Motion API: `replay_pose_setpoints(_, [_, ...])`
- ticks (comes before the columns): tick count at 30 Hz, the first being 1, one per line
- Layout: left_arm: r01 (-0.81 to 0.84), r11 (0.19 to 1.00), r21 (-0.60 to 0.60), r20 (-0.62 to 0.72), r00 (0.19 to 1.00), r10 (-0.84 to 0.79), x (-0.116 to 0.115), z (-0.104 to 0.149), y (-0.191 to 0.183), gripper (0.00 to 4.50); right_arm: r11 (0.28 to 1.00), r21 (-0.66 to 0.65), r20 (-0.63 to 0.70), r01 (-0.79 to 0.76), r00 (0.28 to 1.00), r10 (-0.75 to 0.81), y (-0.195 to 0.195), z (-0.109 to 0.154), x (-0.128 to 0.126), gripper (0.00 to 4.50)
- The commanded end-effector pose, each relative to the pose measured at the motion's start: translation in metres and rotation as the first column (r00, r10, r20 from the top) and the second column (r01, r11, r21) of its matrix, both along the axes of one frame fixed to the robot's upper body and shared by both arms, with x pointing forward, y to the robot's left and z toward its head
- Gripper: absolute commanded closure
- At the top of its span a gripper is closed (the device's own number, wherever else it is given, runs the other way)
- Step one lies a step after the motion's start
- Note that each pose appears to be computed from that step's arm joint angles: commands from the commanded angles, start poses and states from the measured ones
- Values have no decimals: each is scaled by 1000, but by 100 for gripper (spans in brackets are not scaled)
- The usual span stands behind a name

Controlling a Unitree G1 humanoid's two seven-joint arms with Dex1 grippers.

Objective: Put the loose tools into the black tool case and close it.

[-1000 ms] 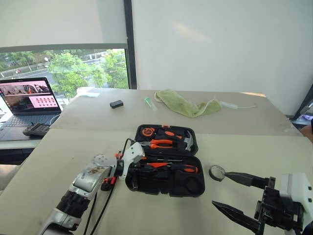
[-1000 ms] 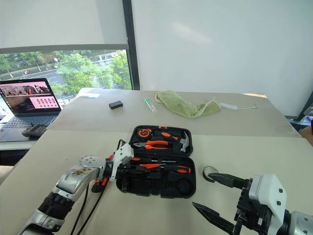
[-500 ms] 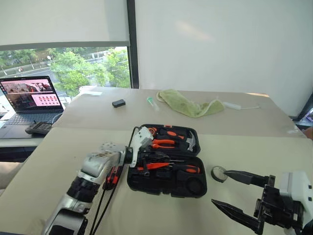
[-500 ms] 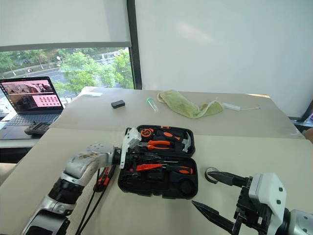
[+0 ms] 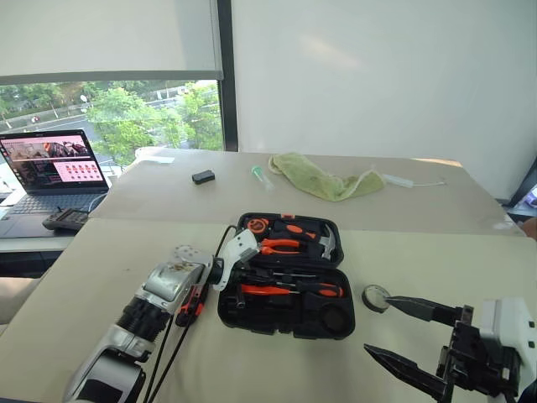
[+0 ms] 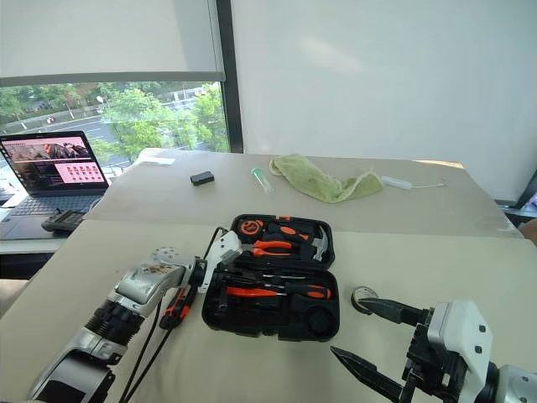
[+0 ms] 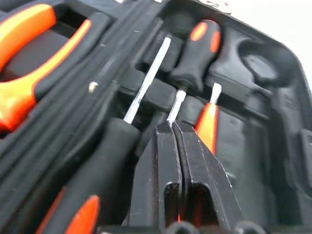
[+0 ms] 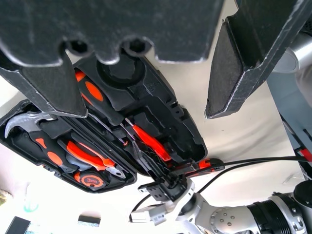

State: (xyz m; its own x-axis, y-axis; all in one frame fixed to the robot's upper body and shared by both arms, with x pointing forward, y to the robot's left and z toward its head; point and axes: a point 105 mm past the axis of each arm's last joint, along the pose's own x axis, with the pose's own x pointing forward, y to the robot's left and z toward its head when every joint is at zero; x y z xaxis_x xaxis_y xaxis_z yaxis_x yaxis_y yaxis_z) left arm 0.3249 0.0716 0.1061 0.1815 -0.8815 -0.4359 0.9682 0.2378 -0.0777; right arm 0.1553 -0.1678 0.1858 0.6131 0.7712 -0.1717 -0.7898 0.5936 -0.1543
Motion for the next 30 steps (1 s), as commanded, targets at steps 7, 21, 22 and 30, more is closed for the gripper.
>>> replay_pose_setpoints(7, [34, 990, -137, 41, 999, -29, -7, 30, -11, 441, 1000, -2, 49, -27, 998, 27, 5, 8, -1, 0])
replay_pose_setpoints(21, [-21, 1000, -11, -14, 1000, 21, -17, -21, -8, 441, 999, -5, 44, -34, 998, 34, 5, 8, -1, 0])
replay_pose_setpoints(22, [-24, 1000, 1, -10, 1000, 24, -17, -24, -7, 441, 999, -6, 43, -35, 998, 35, 5, 8, -1, 0])
replay_pose_setpoints(30, [-68, 993, 101, 77, 995, 60, -15, -56, 3, 441, 999, -14, 38, -41, 998, 42, 5, 8, -2, 0])
